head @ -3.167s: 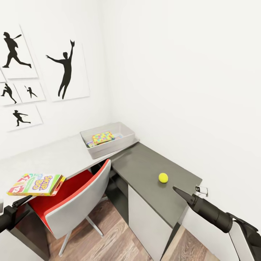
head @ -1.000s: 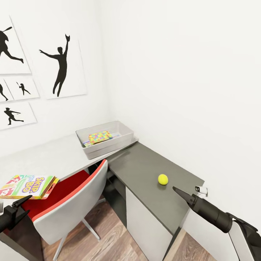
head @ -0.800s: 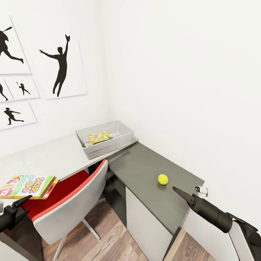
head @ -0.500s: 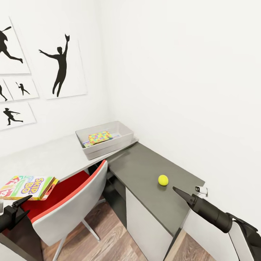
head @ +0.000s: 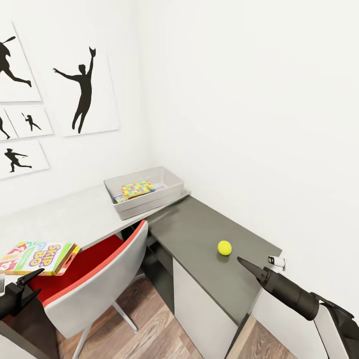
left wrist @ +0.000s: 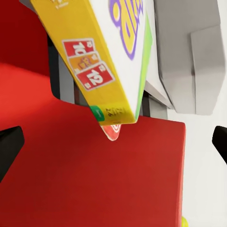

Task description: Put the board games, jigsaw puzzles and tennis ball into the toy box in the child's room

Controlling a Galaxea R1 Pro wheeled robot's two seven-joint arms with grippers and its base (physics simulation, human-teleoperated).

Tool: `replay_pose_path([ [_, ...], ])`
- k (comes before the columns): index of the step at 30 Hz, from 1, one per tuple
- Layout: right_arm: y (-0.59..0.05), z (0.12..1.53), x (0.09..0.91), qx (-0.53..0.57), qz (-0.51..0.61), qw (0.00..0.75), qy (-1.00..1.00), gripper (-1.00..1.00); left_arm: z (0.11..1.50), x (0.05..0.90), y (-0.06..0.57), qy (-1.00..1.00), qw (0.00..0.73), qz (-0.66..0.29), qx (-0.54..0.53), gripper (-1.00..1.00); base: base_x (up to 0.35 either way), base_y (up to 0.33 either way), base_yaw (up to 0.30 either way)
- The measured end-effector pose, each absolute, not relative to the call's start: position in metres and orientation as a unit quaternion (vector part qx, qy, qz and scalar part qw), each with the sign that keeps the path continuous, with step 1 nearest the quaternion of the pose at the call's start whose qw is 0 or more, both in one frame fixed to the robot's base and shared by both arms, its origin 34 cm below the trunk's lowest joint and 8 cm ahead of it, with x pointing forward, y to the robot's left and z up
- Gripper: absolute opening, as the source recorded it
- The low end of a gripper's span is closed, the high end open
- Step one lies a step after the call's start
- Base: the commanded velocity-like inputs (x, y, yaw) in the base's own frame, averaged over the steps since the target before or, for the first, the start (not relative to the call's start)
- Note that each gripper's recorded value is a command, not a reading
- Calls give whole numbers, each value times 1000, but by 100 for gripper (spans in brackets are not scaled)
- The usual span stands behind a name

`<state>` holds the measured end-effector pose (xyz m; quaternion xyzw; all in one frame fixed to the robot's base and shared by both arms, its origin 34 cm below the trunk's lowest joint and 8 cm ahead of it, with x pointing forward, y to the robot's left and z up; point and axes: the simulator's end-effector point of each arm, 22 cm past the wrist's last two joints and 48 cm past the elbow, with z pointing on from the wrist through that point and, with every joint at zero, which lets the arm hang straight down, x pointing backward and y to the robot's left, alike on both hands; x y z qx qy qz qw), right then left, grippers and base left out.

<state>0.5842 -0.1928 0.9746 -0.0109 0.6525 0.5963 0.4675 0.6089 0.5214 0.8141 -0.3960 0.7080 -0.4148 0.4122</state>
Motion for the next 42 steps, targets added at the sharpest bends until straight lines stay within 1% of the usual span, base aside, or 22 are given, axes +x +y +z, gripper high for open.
replay_pose_path([
  [12,-191,972,583,-5,601,455,658,100,814,609,521,708,412,-415,-396,100,0,0,0],
  [33,-192,972,583,-5,601,454,658,100,814,609,521,708,412,-415,-396,100,0,0,0],
  [42,-192,973,583,-6,601,455,657,100,814,609,521,708,412,-414,-396,100,137,56,0],
])
